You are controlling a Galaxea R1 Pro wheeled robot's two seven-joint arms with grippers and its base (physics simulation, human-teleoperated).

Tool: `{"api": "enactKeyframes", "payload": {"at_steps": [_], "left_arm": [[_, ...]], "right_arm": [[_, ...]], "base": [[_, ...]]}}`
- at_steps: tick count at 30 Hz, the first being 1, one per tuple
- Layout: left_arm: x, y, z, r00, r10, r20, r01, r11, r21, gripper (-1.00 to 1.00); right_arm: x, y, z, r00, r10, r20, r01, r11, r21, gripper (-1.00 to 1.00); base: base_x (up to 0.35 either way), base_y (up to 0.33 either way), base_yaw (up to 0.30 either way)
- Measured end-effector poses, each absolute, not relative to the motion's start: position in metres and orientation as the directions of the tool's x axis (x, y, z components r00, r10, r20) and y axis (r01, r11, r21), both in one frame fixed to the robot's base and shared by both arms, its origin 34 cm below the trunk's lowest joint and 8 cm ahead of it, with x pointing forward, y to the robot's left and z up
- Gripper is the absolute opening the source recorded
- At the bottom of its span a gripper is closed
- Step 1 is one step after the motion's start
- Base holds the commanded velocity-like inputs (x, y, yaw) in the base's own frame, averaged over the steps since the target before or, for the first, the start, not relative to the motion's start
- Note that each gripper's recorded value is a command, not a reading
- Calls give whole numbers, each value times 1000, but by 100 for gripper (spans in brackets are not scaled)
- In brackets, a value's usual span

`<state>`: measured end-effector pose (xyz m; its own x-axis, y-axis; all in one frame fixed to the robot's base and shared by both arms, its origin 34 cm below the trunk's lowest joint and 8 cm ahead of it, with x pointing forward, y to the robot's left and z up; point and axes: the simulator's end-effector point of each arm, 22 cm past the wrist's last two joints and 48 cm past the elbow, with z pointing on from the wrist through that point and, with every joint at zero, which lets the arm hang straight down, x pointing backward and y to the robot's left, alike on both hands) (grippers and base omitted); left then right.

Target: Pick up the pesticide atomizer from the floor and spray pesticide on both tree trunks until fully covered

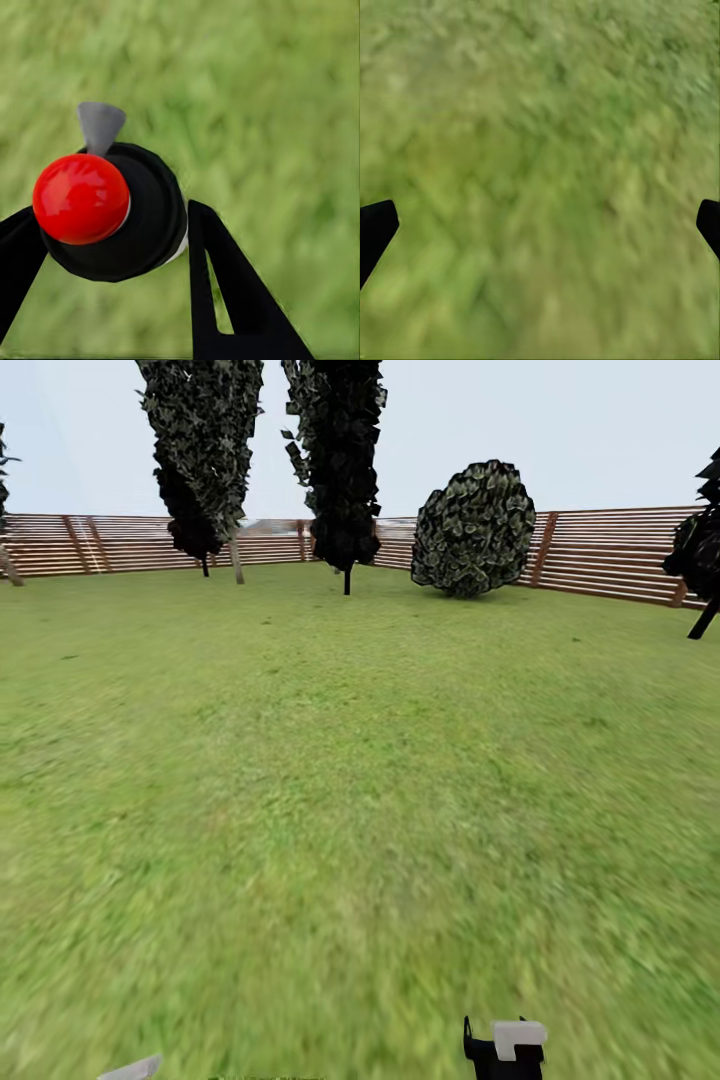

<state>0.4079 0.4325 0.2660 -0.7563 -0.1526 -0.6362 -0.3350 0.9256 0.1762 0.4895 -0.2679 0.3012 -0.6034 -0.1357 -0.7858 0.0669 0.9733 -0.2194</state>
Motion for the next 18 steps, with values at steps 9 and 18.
{"api": "enactKeyframes", "payload": {"at_steps": [9,18], "left_arm": [[408,433,266,-756,-152,-636,-335,926,176,-100],[408,432,266,-756,-152,-637,-335,926,176,-100]], "right_arm": [[489,-268,301,-603,-136,-786,66,973,-219,100],[489,-268,301,-603,-136,-786,66,973,-219,100]], "base": [[0,0,279],[0,0,279]]}}
